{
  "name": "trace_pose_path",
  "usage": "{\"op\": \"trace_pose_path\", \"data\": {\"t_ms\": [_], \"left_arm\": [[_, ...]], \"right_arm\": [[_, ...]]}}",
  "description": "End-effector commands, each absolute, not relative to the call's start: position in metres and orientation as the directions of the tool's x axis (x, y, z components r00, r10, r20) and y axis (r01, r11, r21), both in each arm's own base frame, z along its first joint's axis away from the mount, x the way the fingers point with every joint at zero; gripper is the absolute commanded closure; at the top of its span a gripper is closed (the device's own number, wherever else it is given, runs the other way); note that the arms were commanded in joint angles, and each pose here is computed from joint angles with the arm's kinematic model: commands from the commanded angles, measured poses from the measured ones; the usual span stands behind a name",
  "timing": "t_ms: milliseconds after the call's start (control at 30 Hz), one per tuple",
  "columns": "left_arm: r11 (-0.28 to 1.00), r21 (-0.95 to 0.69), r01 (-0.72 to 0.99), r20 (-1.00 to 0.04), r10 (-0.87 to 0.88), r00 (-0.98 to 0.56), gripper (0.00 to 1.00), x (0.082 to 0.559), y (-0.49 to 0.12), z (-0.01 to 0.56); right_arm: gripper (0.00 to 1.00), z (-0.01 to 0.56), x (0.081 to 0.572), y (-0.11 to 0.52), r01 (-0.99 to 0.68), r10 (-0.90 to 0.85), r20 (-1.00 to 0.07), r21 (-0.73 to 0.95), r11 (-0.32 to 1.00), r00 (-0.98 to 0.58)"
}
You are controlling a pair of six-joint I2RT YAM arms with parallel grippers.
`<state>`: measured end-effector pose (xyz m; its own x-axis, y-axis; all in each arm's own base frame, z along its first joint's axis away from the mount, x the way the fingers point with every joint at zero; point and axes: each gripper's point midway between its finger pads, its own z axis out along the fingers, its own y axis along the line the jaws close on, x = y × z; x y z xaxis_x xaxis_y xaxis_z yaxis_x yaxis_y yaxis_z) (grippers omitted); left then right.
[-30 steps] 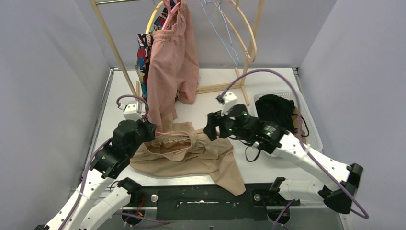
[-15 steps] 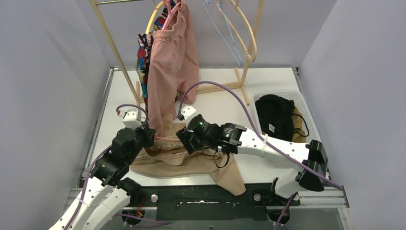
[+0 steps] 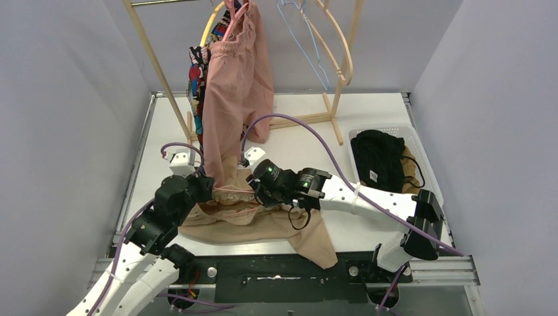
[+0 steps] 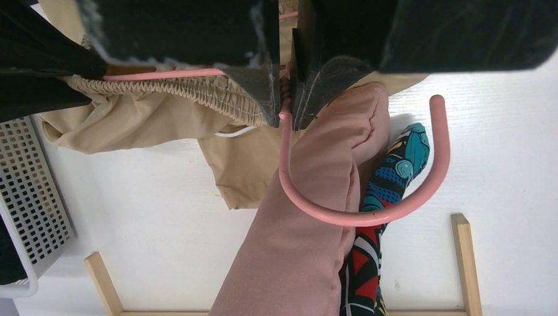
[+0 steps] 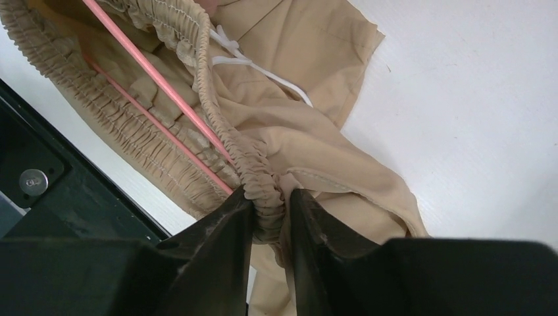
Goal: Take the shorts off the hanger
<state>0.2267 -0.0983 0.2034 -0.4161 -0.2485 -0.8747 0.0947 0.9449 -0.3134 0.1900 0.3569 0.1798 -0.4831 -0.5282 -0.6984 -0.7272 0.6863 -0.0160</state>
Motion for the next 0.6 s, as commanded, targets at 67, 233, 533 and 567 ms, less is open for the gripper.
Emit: {"op": "trace_pose_path", "data": {"t_ms": [67, 233, 533, 567], "left_arm": [[0.937, -0.330, 0.110, -0.896, -0.275, -0.350, 1.00, 0.235, -0.100, 0.226], [0.939, -0.329, 0.103, -0.895, -0.275, -0.351, 1.00, 0.235, -0.099, 0.225], [0.942, -0.328, 0.078, -0.897, -0.285, -0.337, 1.00, 0.234, -0.093, 0.226], [0.941, -0.330, 0.074, -0.898, -0.289, -0.332, 1.00, 0.233, -0.092, 0.227]], "right_arm": [[0.84, 0.211, 0.203, 0.349, -0.673, -0.462, -0.761, -0.046, 0.739, -0.456], [0.98, 0.221, 0.219, 0.325, -0.578, -0.357, -0.795, -0.010, 0.816, -0.490], [1.00, 0.208, 0.238, 0.258, -0.392, -0.232, -0.777, 0.021, 0.920, -0.585], [1.00, 0.204, 0.238, 0.252, -0.382, -0.234, -0.772, 0.013, 0.924, -0.591]]}}
